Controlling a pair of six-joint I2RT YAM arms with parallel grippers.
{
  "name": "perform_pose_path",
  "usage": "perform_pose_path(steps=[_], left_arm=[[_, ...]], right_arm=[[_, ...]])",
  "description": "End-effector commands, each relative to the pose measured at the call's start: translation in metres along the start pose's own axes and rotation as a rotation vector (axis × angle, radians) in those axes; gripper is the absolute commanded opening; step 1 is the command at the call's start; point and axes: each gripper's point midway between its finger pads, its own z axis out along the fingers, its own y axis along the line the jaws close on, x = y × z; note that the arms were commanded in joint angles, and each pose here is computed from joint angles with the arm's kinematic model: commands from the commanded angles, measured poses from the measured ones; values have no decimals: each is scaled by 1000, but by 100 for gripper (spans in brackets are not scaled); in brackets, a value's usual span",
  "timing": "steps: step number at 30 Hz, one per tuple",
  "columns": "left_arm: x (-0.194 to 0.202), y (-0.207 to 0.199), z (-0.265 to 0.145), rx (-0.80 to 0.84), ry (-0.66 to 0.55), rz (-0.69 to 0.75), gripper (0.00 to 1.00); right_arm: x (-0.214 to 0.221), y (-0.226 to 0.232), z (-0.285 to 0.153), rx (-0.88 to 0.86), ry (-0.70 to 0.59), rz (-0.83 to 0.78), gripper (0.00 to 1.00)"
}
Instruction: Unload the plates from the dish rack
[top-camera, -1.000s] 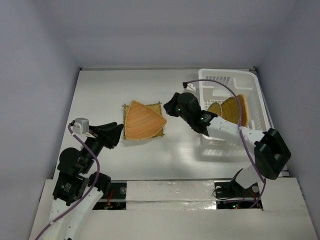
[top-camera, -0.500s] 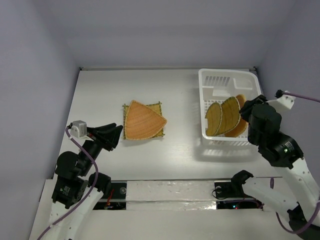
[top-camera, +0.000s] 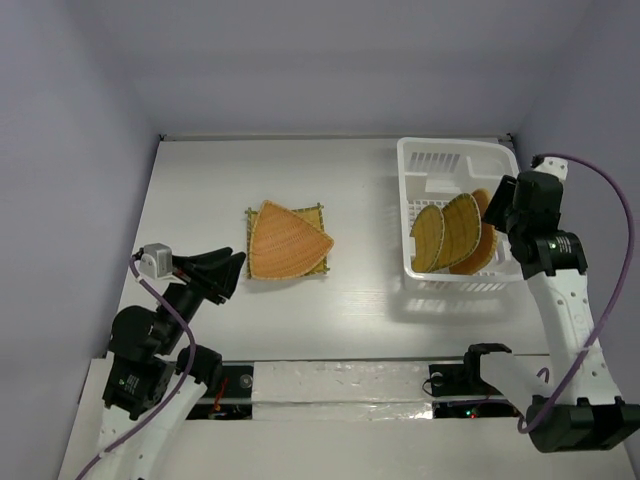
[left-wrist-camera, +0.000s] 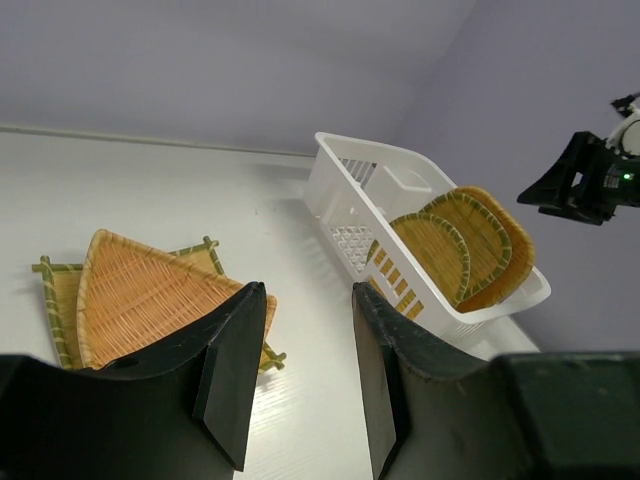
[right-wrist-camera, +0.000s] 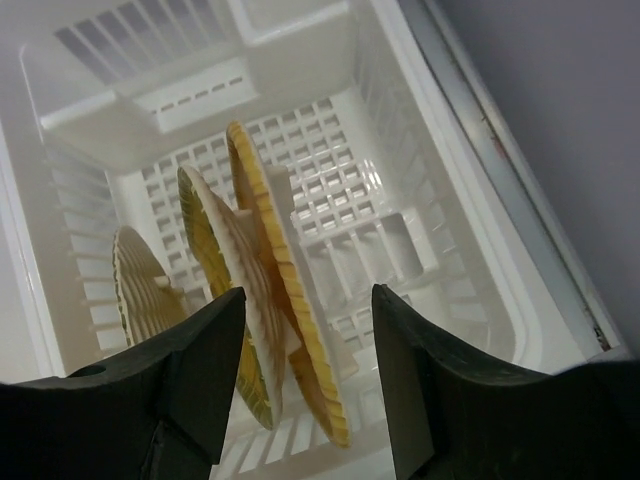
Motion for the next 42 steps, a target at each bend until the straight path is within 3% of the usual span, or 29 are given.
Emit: perform_pose_path(steps=[1, 20, 26, 28, 31, 34, 42], left_arm=[[-13, -10, -3, 45, -49, 11, 37], [-14, -14, -6, 67, -57, 15, 37], [-13, -14, -5, 67, -53, 15, 37], [-14, -14, -5, 67, -55, 15, 37], [-12, -14, -4, 70, -47, 16, 37], [-12, -15, -4, 73, -49, 16, 37], [-12, -15, -4, 74, -48, 15, 37]], right_arm=[[-9, 24, 7, -137, 5, -22, 59], [34, 7, 46, -42, 190, -89, 39], [40, 7, 53, -37, 220, -118, 27], [38, 5, 54, -24, 226, -126, 26], [32, 4, 51, -23, 219, -144, 16], [25, 0, 46, -13, 207, -178, 0], [-27, -16, 19, 60, 98, -210, 0]])
